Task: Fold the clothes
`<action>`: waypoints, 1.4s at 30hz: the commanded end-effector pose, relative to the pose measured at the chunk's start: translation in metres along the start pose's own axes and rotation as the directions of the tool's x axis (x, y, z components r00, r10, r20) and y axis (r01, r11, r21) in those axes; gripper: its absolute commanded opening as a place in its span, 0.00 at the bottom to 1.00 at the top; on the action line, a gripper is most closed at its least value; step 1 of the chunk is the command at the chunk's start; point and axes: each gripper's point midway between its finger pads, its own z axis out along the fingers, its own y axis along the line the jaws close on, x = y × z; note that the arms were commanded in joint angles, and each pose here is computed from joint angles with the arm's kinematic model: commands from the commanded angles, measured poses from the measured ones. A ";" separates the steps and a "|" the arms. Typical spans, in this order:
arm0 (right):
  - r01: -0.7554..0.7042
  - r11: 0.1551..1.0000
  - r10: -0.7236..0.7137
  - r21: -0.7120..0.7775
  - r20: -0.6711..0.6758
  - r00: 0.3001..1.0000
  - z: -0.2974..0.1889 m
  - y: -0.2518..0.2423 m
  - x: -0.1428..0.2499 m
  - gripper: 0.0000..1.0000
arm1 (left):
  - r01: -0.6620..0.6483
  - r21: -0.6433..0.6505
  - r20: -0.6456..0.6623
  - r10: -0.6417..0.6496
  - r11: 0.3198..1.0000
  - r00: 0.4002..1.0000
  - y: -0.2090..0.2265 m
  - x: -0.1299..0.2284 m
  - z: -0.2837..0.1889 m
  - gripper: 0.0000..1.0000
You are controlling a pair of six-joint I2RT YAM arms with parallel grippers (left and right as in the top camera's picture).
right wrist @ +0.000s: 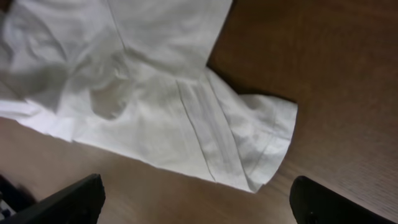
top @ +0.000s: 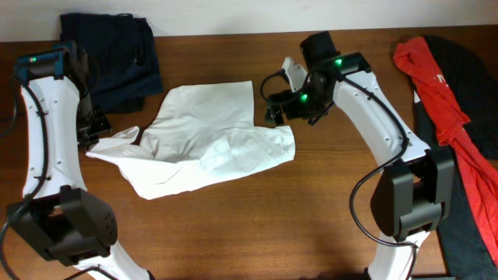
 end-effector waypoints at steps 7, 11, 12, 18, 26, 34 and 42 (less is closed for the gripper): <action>0.334 0.941 -0.336 -0.055 -0.037 0.941 0.064 0.106 0.018 0.98 | 0.058 0.011 0.064 -0.059 0.998 0.996 0.010 -0.005 -0.013 0.03; 0.305 0.952 -0.298 0.036 -0.129 0.946 0.103 0.097 0.033 0.99 | 0.055 0.008 0.054 -0.055 0.998 0.997 0.011 -0.003 -0.013 0.03; 0.303 0.952 -0.296 0.035 -0.137 0.945 0.108 0.095 0.034 0.99 | 0.055 0.007 0.053 -0.055 0.998 0.997 0.011 -0.003 -0.013 0.03; 0.331 0.944 -0.331 -0.020 -0.050 0.942 0.117 0.111 0.016 0.88 | 0.057 0.009 0.058 -0.057 0.998 0.997 0.010 -0.004 -0.013 0.04; 0.299 0.952 -0.301 -0.065 -0.035 0.953 0.121 0.119 0.014 0.59 | 0.057 0.028 0.057 -0.059 0.998 0.997 0.007 -0.005 -0.013 0.04; 0.290 0.952 -0.294 -0.097 -0.038 0.955 0.126 0.131 0.018 0.64 | 0.058 0.029 0.058 -0.059 0.998 0.997 0.007 -0.005 -0.013 0.05; 0.250 0.965 -0.254 -0.077 -0.045 0.966 0.137 0.130 0.018 0.34 | 0.055 0.025 0.048 -0.056 0.998 0.997 0.008 -0.002 -0.013 0.04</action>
